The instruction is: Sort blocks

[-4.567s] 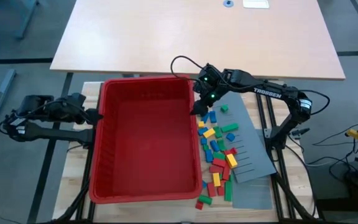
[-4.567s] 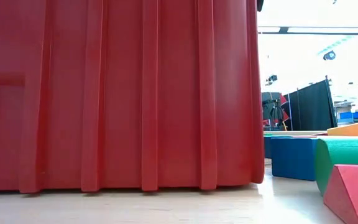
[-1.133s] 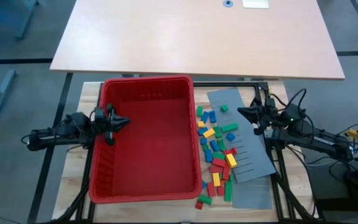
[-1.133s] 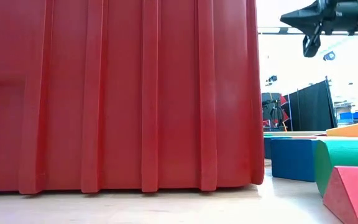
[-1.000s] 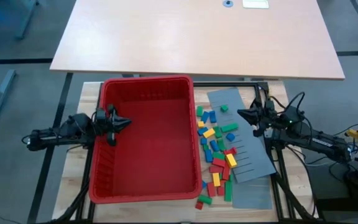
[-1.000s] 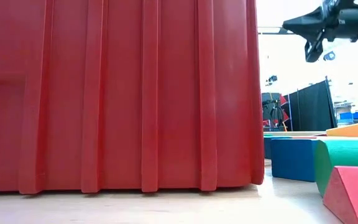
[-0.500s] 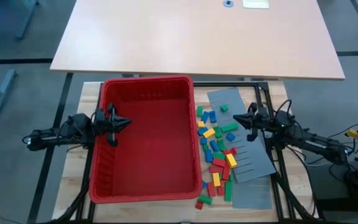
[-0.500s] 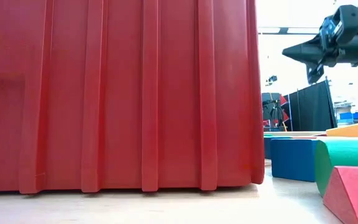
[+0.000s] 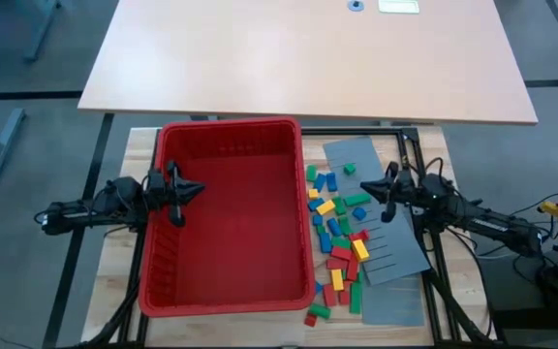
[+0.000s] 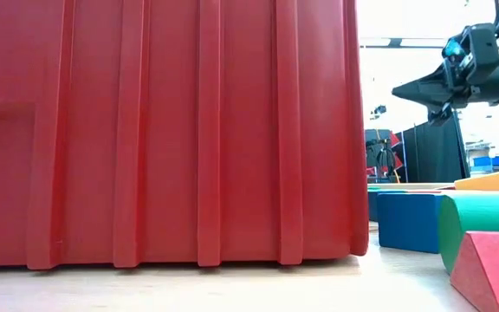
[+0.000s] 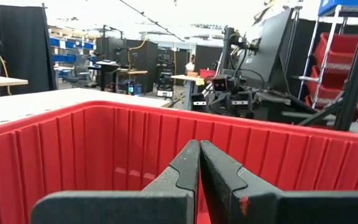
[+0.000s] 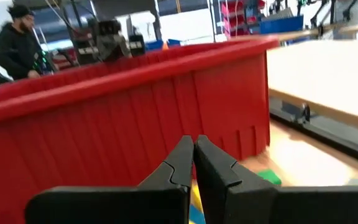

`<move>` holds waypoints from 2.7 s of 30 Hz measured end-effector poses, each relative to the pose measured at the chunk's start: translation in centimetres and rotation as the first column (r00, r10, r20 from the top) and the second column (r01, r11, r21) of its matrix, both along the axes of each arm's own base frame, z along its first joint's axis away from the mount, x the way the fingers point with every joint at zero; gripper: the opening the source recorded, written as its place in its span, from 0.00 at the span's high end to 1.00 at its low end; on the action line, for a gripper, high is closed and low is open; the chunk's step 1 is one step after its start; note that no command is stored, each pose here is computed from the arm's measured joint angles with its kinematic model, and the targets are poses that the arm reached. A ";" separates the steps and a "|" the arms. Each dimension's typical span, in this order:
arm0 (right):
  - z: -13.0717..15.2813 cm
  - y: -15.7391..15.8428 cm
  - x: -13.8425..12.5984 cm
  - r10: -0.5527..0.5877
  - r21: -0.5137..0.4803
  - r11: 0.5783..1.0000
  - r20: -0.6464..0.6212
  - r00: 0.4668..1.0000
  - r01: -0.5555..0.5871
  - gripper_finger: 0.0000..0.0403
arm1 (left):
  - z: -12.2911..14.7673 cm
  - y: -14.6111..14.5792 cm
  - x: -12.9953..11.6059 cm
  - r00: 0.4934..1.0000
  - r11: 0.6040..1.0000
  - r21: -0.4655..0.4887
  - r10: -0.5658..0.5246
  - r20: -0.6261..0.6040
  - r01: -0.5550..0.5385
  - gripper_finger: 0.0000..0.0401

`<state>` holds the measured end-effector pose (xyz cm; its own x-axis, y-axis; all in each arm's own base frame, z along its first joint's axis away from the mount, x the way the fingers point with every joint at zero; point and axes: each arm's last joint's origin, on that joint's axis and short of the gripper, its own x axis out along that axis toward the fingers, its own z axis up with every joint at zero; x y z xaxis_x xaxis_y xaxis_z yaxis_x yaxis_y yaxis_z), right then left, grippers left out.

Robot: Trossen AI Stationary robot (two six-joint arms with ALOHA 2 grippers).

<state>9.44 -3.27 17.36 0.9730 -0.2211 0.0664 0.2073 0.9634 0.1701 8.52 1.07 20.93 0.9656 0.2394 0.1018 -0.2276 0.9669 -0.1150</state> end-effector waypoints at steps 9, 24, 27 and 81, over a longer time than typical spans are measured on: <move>-0.8 -0.1 0.0 -0.028 0.020 0.999 -0.075 0.997 0.030 1.00 | 1.0 0.0 -0.4 1.000 0.999 0.036 0.004 -0.003 -0.004 1.00; -1.1 -0.2 0.2 -0.037 0.191 0.980 -0.075 0.996 0.051 1.00 | 1.4 0.0 -0.5 1.000 0.999 0.037 0.004 0.022 -0.004 1.00; -1.2 -0.3 0.3 -0.042 0.224 0.973 -0.084 0.996 0.060 1.00 | 1.4 0.0 -0.5 1.000 0.999 0.037 0.003 0.023 -0.004 1.00; -1.3 -0.3 0.3 -0.041 0.202 0.977 -0.100 0.994 0.061 1.00 | 1.4 0.0 -0.3 1.000 0.999 0.037 0.003 0.010 -0.003 1.00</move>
<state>9.77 -3.55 16.04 0.9598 -0.2697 -0.0771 0.2797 0.8978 0.3401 8.19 1.05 22.34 0.9638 0.2384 0.1197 -0.2297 0.9698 -0.0818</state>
